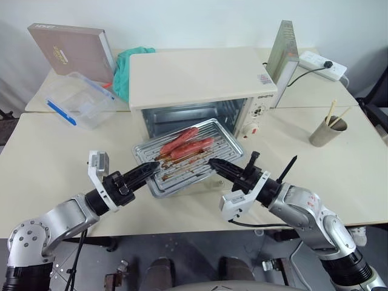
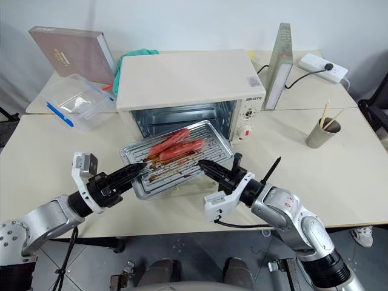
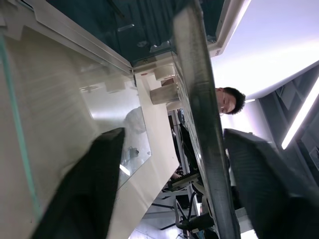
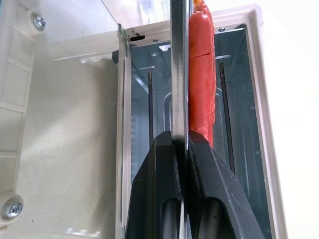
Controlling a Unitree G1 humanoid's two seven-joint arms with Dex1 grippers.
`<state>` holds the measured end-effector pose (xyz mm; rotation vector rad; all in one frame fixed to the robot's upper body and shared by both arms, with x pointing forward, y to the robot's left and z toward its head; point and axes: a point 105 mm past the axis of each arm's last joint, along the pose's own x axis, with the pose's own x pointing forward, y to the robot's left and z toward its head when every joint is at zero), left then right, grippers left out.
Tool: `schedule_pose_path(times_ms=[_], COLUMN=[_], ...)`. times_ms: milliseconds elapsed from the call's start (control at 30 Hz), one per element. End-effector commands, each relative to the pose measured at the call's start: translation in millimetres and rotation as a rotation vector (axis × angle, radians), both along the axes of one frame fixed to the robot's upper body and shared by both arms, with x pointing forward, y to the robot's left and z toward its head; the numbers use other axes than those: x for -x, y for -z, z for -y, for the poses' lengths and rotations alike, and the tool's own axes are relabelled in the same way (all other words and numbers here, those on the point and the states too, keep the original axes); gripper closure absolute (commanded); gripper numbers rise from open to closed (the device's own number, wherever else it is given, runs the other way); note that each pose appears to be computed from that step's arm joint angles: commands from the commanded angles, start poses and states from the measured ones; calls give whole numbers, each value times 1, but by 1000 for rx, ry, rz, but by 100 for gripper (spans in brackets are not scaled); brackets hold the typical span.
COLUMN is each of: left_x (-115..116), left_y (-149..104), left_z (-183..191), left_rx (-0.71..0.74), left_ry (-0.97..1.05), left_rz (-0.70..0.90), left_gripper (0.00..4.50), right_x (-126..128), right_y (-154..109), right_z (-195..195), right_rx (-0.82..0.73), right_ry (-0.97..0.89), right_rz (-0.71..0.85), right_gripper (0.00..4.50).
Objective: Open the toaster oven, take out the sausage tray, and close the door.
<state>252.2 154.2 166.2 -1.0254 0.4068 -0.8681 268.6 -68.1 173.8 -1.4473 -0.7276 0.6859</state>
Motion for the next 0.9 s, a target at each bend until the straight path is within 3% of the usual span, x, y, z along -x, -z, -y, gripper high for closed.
schedule_pose_path(times_ms=[33,233,667,900], left_x=[-1,-2,-3,-7], left_y=[-6,-4,8,7], left_z=[0,0,6,6], left_rx=[27,32,31,53], left_ry=[2,2,-19,-44], left_rz=[16,4,-58,-65], left_gripper=[275,446,449,450], right_x=[6,6,9,10], right_y=[-19,-20,-24,-24], right_z=[0,2,-1,-1], right_rx=[-39,-38,-6,12], right_ry=[-16,-15,-45,-66], right_rz=[62,59,67,67], right_gripper=[450,450,450,228])
